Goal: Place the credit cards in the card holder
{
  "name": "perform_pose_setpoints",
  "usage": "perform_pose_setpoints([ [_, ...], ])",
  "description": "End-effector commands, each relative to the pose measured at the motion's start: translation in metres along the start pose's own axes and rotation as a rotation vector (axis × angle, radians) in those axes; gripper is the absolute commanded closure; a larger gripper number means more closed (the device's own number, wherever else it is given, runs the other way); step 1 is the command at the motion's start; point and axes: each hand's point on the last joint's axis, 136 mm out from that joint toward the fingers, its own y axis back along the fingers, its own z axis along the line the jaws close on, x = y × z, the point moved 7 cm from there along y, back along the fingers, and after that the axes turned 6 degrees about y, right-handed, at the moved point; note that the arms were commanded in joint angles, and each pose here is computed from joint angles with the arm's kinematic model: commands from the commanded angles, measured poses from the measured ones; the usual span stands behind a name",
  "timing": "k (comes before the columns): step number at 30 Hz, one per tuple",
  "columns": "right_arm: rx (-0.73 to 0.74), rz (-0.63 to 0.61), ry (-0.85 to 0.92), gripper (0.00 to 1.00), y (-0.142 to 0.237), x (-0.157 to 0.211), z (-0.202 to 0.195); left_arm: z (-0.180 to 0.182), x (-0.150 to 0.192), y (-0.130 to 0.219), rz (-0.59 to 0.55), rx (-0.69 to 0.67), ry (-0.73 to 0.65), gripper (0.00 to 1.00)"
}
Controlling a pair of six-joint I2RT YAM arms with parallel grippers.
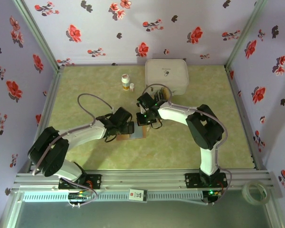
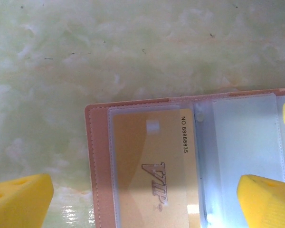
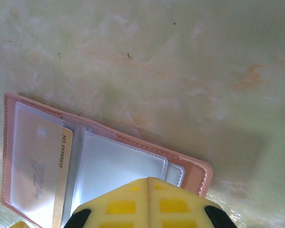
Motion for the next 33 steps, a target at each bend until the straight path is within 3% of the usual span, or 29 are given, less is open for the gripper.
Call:
perform_pose_setpoints([
  [1, -0.014, 0.026, -0.017, 1.0, -0.014, 0.007, 0.001, -0.004, 0.002, -0.003, -0.007, 0.009, 0.014, 0.0],
  [23, -0.023, 0.053, -0.023, 1.0, -0.03, 0.015, 0.009, 0.001, 0.022, -0.024, 0.015, -0.01, -0.057, 0.0],
  [31, -0.04, 0.03, -0.025, 1.0, -0.019, 0.009, 0.014, 0.01, 0.031, -0.031, 0.028, -0.052, -0.058, 0.01],
  [33, -0.05, 0.006, -0.028, 0.94, -0.01, 0.004, 0.017, 0.011, 0.032, -0.032, 0.03, -0.056, -0.054, 0.02],
])
